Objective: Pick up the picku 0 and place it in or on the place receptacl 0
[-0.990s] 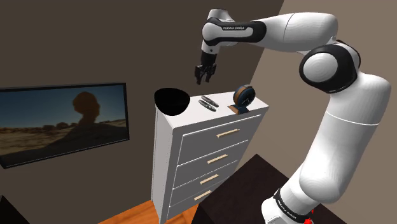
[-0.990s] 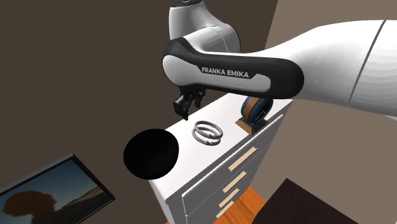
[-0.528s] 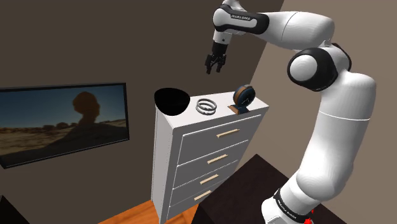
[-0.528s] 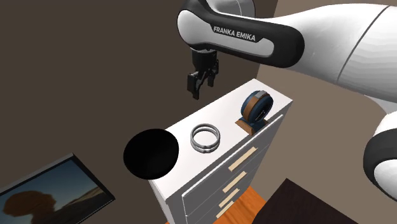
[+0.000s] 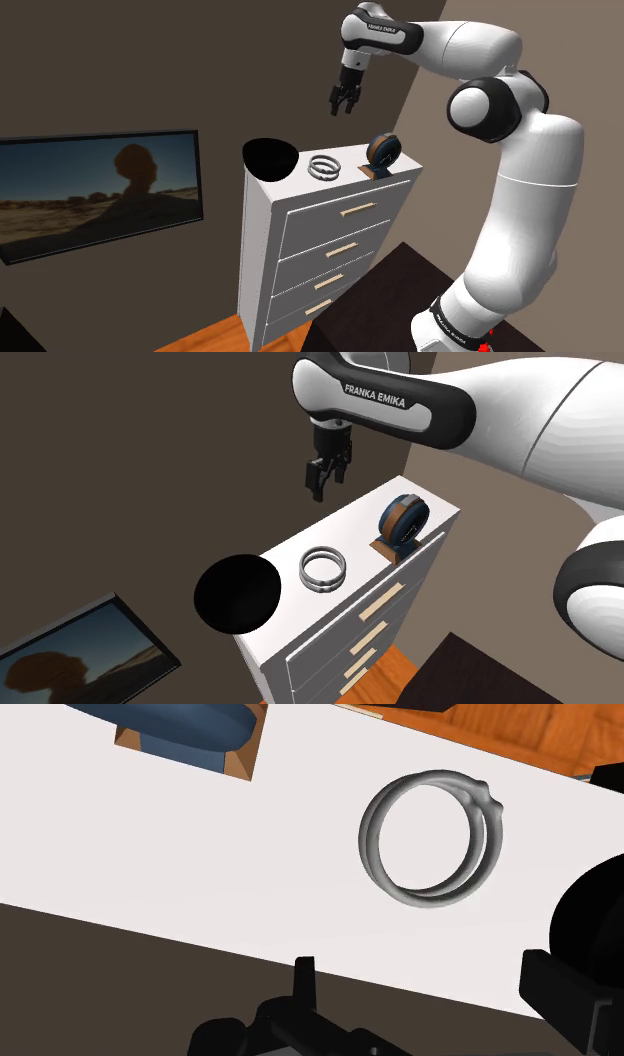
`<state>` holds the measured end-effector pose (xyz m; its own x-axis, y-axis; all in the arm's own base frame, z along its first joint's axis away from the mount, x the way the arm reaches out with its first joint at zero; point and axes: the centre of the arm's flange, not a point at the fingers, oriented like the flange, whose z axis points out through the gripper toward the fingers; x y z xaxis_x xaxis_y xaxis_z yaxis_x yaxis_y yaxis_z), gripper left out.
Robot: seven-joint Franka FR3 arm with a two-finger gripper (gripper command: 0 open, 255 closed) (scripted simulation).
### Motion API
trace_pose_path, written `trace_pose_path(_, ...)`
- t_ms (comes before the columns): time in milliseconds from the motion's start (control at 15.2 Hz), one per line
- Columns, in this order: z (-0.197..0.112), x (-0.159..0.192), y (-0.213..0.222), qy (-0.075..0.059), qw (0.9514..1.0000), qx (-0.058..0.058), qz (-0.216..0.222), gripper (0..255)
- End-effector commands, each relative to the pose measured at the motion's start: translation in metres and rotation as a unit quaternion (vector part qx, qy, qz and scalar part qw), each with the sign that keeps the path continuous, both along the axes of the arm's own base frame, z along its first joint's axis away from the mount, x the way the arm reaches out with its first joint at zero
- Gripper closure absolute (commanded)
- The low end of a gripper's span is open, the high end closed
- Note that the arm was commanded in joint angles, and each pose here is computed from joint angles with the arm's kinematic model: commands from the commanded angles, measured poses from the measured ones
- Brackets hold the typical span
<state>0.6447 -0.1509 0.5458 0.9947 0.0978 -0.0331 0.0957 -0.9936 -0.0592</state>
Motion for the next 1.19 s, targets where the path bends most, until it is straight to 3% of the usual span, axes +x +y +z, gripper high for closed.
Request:
trace_pose_path(0, -0.0152, 0.0011, -0.0005, 0.004, 1.0, 0.0, -0.002, 0)
trace_pose_path(528, -0.0183, 0.001, -0.0003, 0.004, 1.0, 0.0, -0.002, 0)
trace_pose_path(594, -0.0184, 0.0006, -0.0005, 0.004, 1.0, 0.0, -0.002, 255)
trace_pose_path(1122, -0.0191, 0.0008, -0.0002, 0.004, 1.0, 0.0, -0.002, 255)
